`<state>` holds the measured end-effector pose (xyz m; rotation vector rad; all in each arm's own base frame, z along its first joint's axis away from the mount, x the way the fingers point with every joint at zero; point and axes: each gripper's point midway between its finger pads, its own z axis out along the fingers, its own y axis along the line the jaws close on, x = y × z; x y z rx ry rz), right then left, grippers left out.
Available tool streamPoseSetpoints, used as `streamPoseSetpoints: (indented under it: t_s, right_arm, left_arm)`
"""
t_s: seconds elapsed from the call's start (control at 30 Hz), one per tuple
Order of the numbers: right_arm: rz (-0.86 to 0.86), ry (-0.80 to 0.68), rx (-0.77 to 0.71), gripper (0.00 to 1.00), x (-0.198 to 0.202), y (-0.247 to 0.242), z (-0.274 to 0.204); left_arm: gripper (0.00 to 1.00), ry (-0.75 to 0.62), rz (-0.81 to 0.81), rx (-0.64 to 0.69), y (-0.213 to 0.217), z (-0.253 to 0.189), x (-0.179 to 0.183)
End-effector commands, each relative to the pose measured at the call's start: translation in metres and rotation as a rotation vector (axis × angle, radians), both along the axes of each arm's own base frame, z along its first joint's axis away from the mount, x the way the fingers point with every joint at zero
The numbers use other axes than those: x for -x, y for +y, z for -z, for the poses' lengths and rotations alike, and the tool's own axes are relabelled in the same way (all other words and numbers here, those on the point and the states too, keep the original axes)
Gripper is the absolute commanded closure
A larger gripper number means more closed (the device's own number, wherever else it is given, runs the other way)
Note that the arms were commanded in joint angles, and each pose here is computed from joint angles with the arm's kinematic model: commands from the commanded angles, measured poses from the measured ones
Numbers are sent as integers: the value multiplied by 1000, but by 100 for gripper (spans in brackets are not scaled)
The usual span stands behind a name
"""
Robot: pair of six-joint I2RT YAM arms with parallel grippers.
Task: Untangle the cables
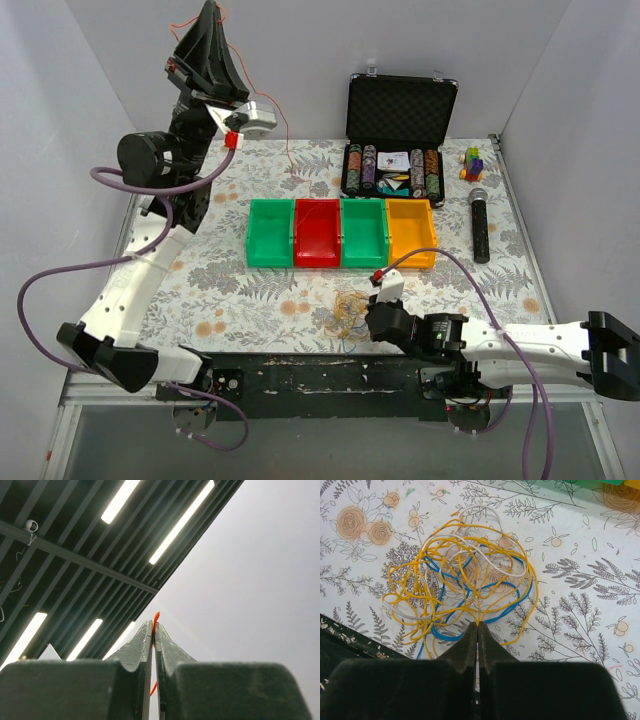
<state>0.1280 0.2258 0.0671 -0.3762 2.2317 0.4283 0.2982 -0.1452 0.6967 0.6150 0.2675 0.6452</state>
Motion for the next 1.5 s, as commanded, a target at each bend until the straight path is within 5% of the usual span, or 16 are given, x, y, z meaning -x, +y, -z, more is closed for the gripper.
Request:
streamPoseSetpoints:
  t_s: [0.0, 0.2, 1.1, 1.47]
  right_arm:
    - [38, -1, -15, 99, 0, -6, 1]
    - [39, 15, -16, 99, 3, -6, 8]
    - [70, 12, -48, 99, 6, -14, 3]
    - [67, 31, -58, 99, 9, -12, 9]
  left_arm:
    - [100, -67, -49, 79, 14, -17, 0]
    - [100, -129, 0, 105, 13, -42, 10]
    - [100, 19, -101, 69, 36, 28, -46]
    - [100, -62, -16, 71, 26, -9, -35]
